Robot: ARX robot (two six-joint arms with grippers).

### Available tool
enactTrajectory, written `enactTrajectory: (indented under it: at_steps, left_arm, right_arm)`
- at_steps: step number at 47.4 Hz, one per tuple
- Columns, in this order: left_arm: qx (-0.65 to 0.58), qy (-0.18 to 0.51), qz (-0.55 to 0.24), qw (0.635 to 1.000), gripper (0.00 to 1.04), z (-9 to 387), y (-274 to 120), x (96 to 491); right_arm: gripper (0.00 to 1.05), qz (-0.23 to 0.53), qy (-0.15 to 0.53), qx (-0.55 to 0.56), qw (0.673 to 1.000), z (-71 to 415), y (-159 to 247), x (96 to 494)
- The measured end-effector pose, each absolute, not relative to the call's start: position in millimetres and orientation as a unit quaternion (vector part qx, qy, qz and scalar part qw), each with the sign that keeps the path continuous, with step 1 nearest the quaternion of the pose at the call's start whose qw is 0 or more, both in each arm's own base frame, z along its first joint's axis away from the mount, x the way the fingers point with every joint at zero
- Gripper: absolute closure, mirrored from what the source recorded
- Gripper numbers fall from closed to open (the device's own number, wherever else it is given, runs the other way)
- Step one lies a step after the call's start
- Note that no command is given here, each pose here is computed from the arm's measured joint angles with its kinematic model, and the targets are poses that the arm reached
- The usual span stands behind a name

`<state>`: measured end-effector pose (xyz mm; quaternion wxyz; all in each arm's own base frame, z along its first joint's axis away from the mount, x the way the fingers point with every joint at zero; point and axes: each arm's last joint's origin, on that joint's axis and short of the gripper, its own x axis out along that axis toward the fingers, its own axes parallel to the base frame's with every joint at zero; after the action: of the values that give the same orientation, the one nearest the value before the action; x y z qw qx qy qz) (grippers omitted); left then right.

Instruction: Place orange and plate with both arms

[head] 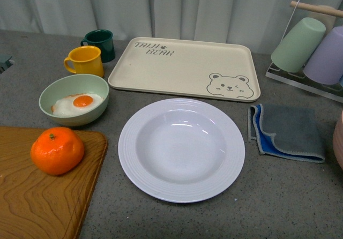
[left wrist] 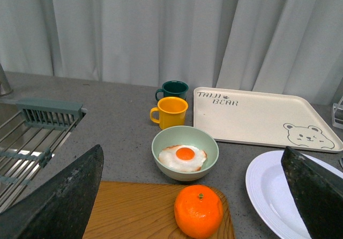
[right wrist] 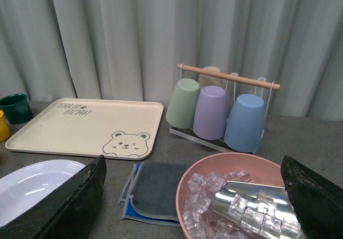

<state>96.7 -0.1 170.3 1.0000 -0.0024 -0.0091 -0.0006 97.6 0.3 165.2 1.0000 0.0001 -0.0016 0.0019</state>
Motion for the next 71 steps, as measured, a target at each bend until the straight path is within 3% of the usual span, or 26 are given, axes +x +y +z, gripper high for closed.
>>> enactTrajectory:
  at_steps: [71]
  left_arm:
    - [-0.002, -0.009, -0.001, 1.0, 0.07, 170.3, -0.1, 96.7]
  right_arm:
    - [0.09, 0.002, -0.002, 0.0, 1.0, 165.2, 0.3, 97.6]
